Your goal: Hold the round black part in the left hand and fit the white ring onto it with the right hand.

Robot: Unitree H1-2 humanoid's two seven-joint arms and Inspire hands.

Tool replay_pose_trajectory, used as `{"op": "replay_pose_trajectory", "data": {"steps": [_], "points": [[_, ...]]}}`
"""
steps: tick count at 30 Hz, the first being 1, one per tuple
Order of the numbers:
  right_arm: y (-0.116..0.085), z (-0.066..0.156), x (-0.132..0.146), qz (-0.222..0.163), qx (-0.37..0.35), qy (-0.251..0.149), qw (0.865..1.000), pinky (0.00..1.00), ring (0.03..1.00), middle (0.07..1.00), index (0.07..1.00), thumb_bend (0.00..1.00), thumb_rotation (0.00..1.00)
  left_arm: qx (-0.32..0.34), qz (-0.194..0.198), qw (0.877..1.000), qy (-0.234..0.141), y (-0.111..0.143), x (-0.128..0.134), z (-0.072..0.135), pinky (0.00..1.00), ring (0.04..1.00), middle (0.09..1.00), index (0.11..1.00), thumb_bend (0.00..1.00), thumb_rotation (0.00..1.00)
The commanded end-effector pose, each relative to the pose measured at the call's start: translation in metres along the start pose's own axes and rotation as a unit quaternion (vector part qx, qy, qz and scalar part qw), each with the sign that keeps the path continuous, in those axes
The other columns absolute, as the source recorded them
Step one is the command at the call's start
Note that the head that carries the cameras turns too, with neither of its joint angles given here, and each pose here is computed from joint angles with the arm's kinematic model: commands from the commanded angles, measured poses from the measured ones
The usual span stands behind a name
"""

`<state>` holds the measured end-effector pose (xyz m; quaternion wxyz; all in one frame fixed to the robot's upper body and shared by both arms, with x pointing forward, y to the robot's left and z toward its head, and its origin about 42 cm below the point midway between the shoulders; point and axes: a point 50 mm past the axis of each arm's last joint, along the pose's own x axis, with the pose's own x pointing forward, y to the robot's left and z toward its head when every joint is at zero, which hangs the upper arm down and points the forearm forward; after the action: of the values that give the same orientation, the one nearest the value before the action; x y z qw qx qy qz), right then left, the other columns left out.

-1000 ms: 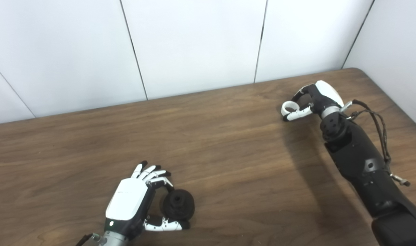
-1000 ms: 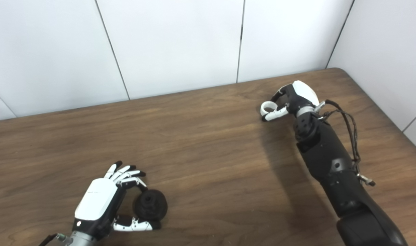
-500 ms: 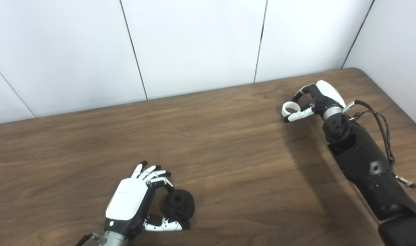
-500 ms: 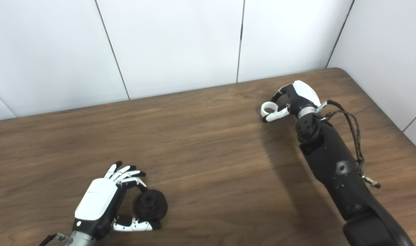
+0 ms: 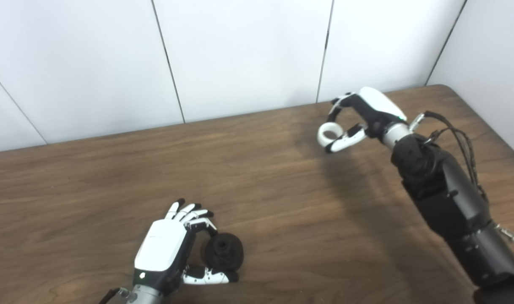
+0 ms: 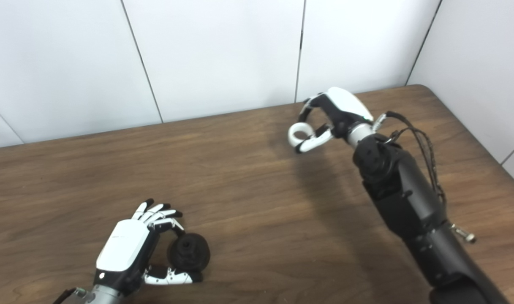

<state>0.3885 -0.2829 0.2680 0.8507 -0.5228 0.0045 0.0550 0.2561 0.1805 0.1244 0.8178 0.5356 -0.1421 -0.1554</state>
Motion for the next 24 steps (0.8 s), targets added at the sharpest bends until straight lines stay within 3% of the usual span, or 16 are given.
{"op": "replay_pose_trajectory", "data": {"steps": [1, 4, 10, 24], "points": [[-0.016, 0.025, -0.008, -0.014, -0.013, -0.036, 0.999, 0.92, 0.959, 0.847, 0.484, 0.52, 0.14, 0.012, -0.017, 1.0, 0.004, -0.004, -0.001, 0.002, 0.99, 0.888, 0.79, 0.486, 0.52, 0.05], [-0.009, 0.044, -0.021, 0.007, -0.013, -0.065, 0.998, 0.99, 0.964, 0.847, 0.484, 0.52, 0.13, 0.013, -0.017, 1.0, 0.004, -0.005, 0.0, 0.005, 0.99, 0.891, 0.794, 0.486, 0.52, 0.05], [0.006, 0.078, -0.045, 0.05, -0.004, -0.115, 0.992, 0.98, 0.988, 0.875, 0.483, 0.52, 0.13, 0.015, -0.016, 1.0, 0.006, -0.009, 0.003, 0.01, 1.0, 0.893, 0.794, 0.486, 0.52, 0.06], [0.027, 0.111, -0.073, 0.097, 0.015, -0.183, 0.978, 1.0, 0.986, 0.875, 0.483, 0.52, 0.13, 0.017, -0.017, 1.0, 0.008, -0.013, 0.008, 0.02, 1.0, 0.899, 0.803, 0.486, 0.52, 0.06]]}}
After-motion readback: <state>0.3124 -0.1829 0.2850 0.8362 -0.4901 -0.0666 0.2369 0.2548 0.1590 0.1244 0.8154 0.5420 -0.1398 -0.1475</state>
